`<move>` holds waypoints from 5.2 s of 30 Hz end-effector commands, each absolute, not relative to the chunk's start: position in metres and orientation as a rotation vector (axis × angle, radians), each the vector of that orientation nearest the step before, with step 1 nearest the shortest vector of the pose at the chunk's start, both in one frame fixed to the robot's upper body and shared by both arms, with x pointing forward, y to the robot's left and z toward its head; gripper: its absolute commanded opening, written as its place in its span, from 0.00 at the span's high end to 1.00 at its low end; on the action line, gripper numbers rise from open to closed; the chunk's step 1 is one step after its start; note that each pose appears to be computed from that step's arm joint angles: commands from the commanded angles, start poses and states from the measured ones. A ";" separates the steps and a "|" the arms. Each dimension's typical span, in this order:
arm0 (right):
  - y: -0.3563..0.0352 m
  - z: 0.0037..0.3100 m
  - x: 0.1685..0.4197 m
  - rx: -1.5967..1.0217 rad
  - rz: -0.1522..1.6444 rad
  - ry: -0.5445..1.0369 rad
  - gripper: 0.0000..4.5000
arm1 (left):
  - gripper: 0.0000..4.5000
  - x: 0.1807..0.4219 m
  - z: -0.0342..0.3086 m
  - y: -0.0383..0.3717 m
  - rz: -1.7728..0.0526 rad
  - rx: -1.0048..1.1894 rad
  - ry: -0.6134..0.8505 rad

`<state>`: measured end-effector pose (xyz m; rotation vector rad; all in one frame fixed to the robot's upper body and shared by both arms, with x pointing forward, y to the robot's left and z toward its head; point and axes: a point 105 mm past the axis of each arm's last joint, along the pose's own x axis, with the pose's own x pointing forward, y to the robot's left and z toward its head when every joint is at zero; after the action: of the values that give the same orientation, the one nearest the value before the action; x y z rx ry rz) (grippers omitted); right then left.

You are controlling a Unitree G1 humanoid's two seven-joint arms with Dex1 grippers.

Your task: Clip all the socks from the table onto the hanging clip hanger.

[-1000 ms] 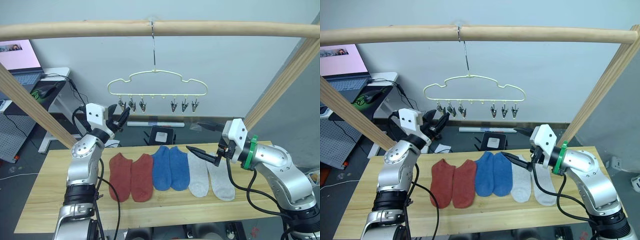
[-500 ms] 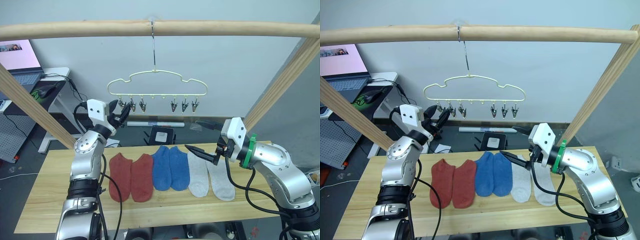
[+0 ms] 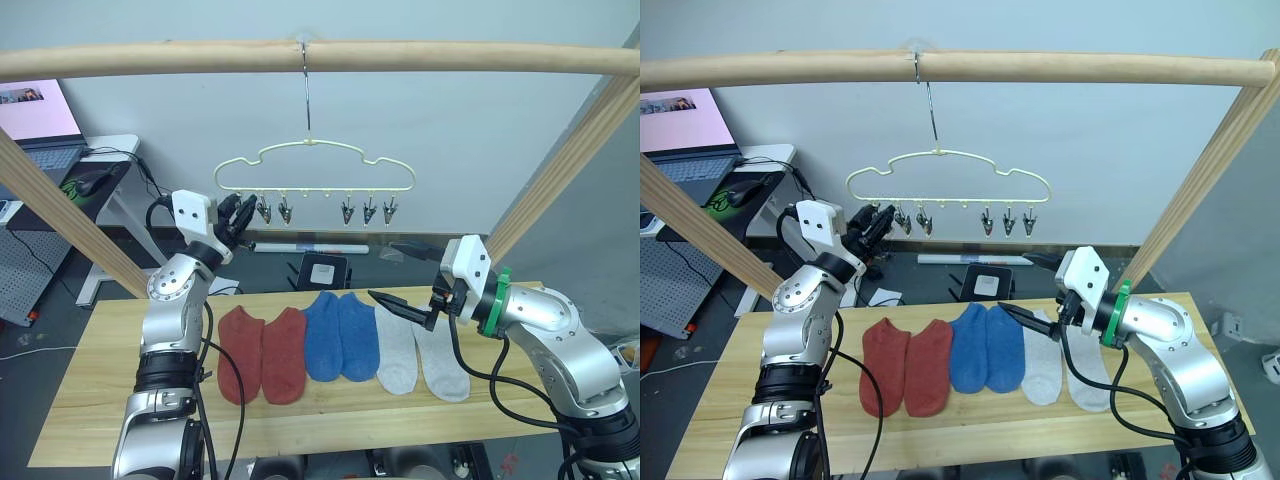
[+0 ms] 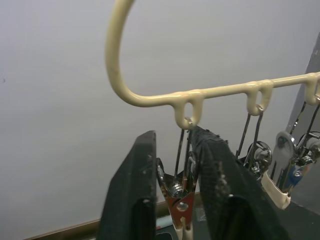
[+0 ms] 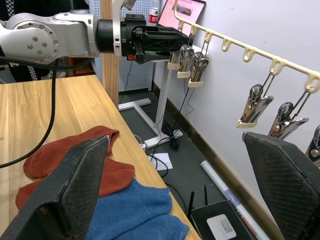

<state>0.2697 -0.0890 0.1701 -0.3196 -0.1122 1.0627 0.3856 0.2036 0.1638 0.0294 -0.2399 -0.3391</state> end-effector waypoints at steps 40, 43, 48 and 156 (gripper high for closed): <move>-0.180 0.032 0.308 -0.164 0.266 0.467 0.00 | 1.00 0.333 0.205 0.189 -0.397 0.138 -0.286; -0.181 0.025 0.310 -0.153 0.244 0.474 0.04 | 1.00 0.334 0.205 0.189 -0.399 0.138 -0.284; -0.183 0.022 0.311 -0.145 0.224 0.467 0.37 | 1.00 0.332 0.205 0.190 -0.398 0.140 -0.281; 0.102 0.184 0.313 -0.252 1.069 -0.205 0.82 | 0.19 0.303 0.212 0.184 -0.618 -0.211 -0.136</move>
<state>0.3198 0.0962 0.1722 -0.2872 -0.1660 1.0433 0.3096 0.1865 0.2022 -0.2509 -0.0986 -0.6012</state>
